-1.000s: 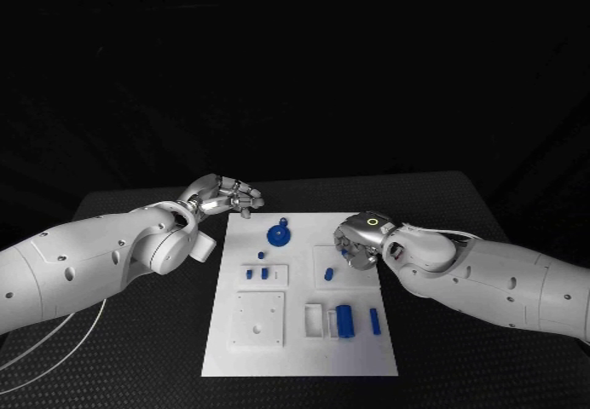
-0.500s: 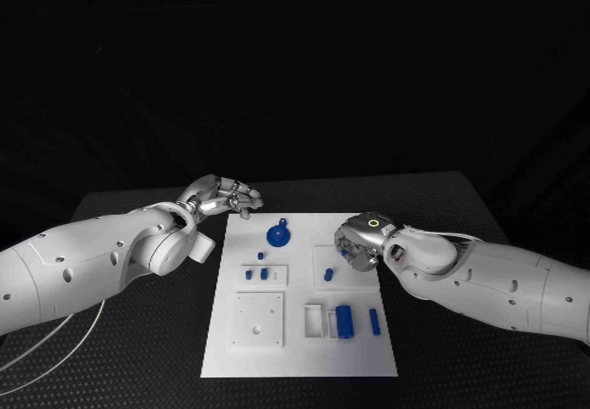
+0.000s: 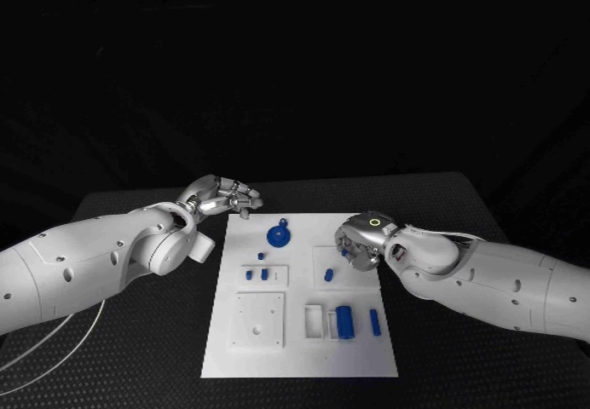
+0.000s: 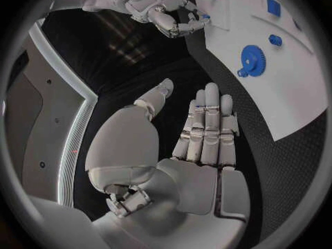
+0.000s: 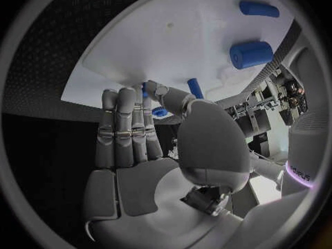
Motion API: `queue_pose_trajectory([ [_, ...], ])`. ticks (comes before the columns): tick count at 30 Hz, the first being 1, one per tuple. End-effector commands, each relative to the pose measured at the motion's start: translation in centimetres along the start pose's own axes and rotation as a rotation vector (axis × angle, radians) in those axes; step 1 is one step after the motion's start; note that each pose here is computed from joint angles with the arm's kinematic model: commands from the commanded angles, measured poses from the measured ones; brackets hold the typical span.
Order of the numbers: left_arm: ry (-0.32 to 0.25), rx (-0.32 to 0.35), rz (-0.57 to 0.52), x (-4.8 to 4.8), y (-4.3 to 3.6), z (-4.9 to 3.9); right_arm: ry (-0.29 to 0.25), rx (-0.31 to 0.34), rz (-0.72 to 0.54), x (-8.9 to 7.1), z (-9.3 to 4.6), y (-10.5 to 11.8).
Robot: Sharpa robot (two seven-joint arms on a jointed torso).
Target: Assemble the parts on the task board
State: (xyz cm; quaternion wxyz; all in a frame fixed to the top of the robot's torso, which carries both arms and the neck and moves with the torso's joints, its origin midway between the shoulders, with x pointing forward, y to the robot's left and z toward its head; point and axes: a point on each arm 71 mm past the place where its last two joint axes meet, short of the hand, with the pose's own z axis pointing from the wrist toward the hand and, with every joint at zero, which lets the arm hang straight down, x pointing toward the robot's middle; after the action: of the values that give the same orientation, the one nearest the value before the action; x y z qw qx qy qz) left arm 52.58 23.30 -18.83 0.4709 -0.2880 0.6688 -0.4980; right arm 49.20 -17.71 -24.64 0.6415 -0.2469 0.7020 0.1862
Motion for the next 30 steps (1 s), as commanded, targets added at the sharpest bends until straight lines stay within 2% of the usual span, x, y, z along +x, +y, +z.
queue_pose_trajectory([
  [1, 0.009, 0.007, -0.011, 0.04, -0.12, 0.03, 0.002, 0.016, 0.007, -0.3, 0.0, -0.4],
  [13, 0.011, 0.003, -0.013, -0.01, -0.05, 0.05, 0.049, 0.007, 0.054, -0.9, -0.1, -0.8],
  [21, 0.007, 0.001, -0.014, -0.11, 0.0, 0.07, 0.033, 0.009, 0.068, -1.6, -0.1, -1.0],
  [30, 0.006, 0.0, -0.014, -0.17, 0.03, 0.08, 0.049, 0.007, 0.103, -2.0, -0.4, -1.1],
])
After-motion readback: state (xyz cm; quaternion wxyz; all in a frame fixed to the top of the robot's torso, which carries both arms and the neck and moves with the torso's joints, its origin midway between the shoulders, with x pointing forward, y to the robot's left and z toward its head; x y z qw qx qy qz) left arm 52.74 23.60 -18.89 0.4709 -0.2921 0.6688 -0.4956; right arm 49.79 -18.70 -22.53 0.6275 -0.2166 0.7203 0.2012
